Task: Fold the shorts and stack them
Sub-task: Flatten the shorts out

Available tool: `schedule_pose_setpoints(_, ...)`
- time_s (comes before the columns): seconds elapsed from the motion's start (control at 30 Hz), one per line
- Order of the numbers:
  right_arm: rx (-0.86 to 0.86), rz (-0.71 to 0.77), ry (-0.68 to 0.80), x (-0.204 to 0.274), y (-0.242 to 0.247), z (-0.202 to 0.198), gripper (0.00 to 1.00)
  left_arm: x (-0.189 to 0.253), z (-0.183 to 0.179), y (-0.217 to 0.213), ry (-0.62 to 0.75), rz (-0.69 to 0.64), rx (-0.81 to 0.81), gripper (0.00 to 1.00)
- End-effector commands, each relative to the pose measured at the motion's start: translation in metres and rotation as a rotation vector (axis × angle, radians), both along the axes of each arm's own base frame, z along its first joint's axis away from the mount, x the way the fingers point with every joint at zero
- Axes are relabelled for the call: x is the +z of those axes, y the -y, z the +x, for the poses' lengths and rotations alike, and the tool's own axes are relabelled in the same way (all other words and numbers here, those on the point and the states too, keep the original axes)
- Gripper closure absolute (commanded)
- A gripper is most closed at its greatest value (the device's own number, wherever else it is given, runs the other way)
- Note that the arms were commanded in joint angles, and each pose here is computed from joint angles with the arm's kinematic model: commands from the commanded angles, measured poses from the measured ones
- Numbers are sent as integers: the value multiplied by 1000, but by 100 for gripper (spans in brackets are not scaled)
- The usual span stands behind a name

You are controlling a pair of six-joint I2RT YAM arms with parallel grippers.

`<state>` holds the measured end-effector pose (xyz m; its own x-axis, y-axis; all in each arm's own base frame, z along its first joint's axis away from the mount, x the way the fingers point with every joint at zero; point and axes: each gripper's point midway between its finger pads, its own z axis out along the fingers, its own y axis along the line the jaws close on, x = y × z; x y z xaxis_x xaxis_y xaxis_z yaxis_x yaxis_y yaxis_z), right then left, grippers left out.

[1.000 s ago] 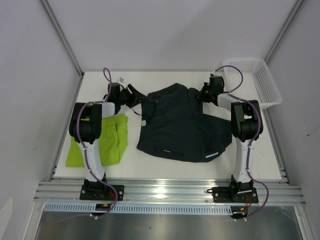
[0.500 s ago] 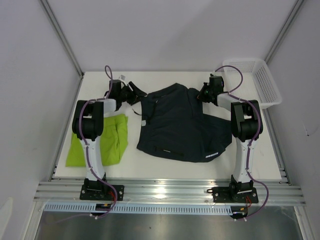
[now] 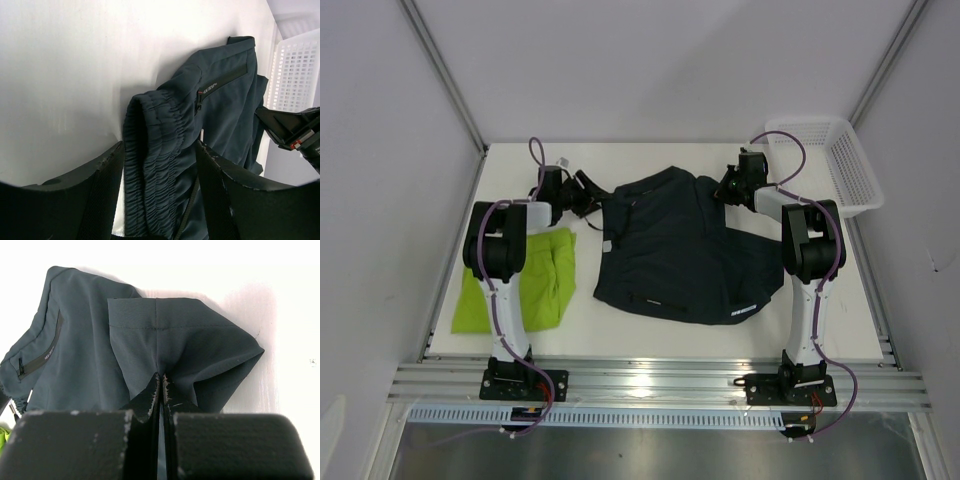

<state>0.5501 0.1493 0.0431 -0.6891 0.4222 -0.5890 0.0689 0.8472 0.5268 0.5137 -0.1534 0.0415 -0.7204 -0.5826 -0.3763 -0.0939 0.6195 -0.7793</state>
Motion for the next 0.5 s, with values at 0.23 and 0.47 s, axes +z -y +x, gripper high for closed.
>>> schedule_pose_setpoints(0.23, 28, 9, 34, 13, -8, 7, 100, 23, 23, 15, 66, -96, -65, 39)
schedule_pose_setpoints(0.47, 31, 12, 33, 13, -10, 7, 100, 12, 25, 22, 40, -146, -96, 39)
